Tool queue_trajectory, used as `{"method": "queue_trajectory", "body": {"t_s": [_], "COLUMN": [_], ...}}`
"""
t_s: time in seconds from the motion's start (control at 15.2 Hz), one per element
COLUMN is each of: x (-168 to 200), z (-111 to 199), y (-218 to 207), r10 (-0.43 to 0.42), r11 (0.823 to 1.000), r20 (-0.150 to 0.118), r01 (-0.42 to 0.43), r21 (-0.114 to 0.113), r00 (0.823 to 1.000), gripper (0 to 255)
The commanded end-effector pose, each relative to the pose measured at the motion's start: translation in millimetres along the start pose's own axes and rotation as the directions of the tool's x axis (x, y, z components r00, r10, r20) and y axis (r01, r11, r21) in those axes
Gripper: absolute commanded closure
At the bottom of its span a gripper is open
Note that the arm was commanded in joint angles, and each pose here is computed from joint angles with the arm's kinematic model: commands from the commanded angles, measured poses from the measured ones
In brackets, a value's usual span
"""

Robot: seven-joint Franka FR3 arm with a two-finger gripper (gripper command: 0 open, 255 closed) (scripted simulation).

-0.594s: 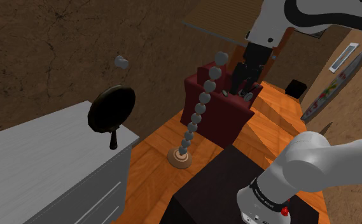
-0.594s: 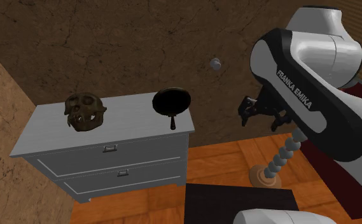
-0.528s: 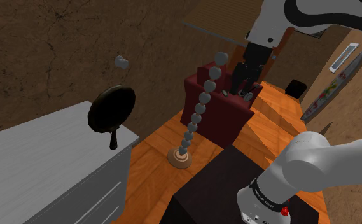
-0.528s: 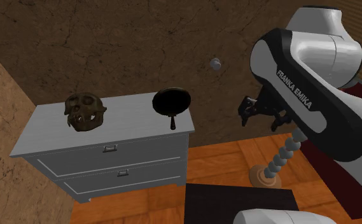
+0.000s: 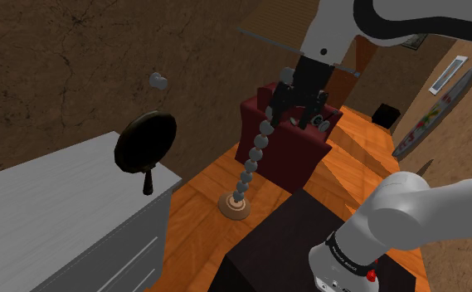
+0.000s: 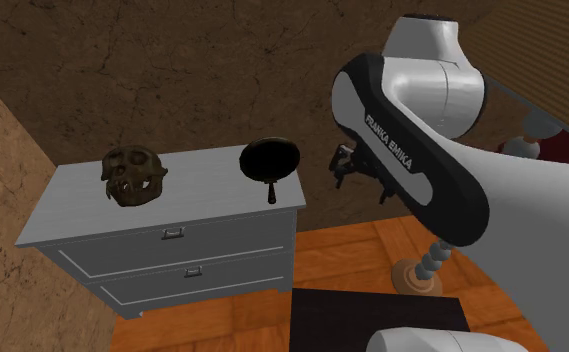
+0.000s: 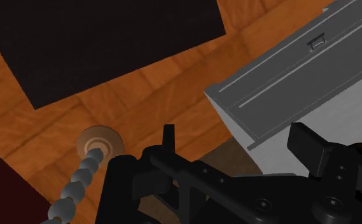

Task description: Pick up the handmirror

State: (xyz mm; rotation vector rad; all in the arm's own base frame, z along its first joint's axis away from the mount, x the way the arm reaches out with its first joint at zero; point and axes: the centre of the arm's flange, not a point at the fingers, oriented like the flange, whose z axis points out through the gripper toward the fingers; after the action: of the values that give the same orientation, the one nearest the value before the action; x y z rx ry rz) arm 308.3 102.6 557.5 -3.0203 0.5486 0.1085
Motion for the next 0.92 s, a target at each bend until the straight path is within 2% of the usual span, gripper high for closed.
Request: {"method": "queue_trajectory", "body": {"t_s": [0.0,0.2,0.4,0.59,0.86], "x": [2,6,14,25,47], "z": [7,14,21,28,36], "y": [-26,-63,-101,-137,-183], "r10": [0.078,0.184,0.289,0.39,0.518], "r11": [0.997,0.983,0.957,0.921,0.855], "r20": [-0.008,-0.02,-0.031,-0.04,-0.052], "r01": [-0.078,-0.184,-0.288,-0.389,-0.516], "r21": [0.006,0.014,0.024,0.034,0.05], "r00": [0.997,0.983,0.957,0.92,0.854], "gripper": [0,0,0,0,0]}}
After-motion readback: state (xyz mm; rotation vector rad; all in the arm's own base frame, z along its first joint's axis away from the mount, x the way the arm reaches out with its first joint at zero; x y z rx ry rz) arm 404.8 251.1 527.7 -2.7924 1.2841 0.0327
